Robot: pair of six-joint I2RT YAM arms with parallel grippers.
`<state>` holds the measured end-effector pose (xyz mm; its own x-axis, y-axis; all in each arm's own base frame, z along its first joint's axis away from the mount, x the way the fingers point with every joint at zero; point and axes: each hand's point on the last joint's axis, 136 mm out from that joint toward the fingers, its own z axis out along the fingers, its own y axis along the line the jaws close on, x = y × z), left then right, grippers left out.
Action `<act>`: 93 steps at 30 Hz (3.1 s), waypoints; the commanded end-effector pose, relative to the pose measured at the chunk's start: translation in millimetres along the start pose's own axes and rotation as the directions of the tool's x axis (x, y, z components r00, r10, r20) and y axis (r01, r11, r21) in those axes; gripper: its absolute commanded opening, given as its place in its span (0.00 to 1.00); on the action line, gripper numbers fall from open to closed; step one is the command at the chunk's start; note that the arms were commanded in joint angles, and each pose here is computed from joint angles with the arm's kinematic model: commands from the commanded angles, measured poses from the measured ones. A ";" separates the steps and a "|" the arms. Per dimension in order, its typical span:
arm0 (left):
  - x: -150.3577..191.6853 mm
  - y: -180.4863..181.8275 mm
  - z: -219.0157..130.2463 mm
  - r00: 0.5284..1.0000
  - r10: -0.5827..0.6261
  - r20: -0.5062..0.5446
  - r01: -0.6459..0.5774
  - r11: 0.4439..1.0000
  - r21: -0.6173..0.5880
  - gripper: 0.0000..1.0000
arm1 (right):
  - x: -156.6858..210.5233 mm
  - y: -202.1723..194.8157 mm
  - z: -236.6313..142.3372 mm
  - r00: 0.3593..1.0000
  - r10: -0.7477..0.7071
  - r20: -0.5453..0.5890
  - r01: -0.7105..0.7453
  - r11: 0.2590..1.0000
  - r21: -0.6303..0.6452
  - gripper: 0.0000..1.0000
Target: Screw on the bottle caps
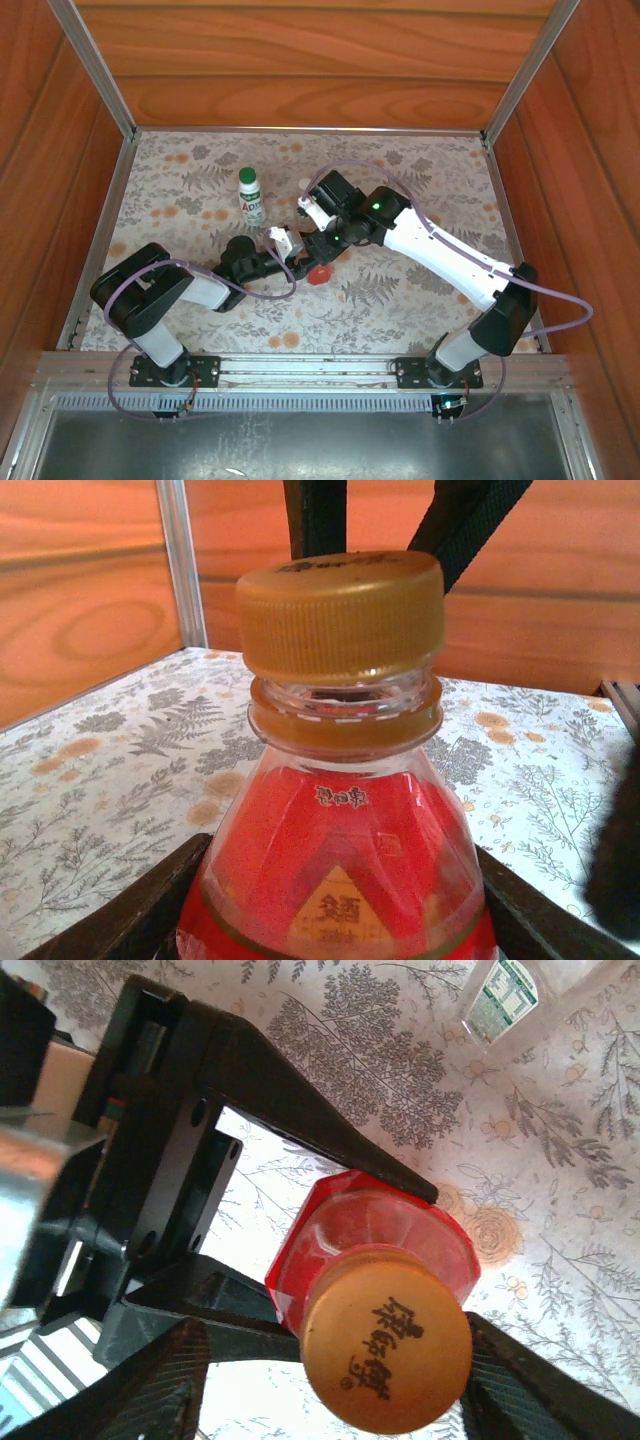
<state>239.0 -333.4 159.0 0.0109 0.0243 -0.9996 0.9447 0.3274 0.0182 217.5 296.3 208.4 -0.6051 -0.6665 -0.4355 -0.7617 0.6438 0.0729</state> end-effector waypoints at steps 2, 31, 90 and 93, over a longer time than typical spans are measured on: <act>16.2 2.2 -2.6 0.998 -0.022 -0.053 0.022 1.000 -0.007 0.58 | 1.3 7.8 -19.1 0.999 0.009 0.048 -0.008 0.999 -0.036 0.72; 15.4 4.0 -4.2 0.999 -0.016 -0.051 0.016 1.000 -0.014 0.58 | 4.0 -19.6 -16.0 0.974 0.207 0.094 -0.200 0.976 -0.082 0.25; 19.4 -0.6 -4.0 0.998 -0.027 -0.060 0.028 0.999 0.015 0.58 | -25.9 -37.6 -19.0 0.960 0.224 0.166 -0.224 0.974 -0.014 0.30; 19.1 -0.7 -4.2 0.998 -0.027 -0.060 0.028 1.000 0.014 0.58 | -25.3 -38.0 -18.4 0.961 0.227 0.160 -0.229 0.973 -0.011 0.29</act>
<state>240.8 -331.4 158.6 0.0064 0.0241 -0.9997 0.9441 0.3293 0.0139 250.6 286.0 236.8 -0.7015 -0.4413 -0.5596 -0.6316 0.7487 0.2014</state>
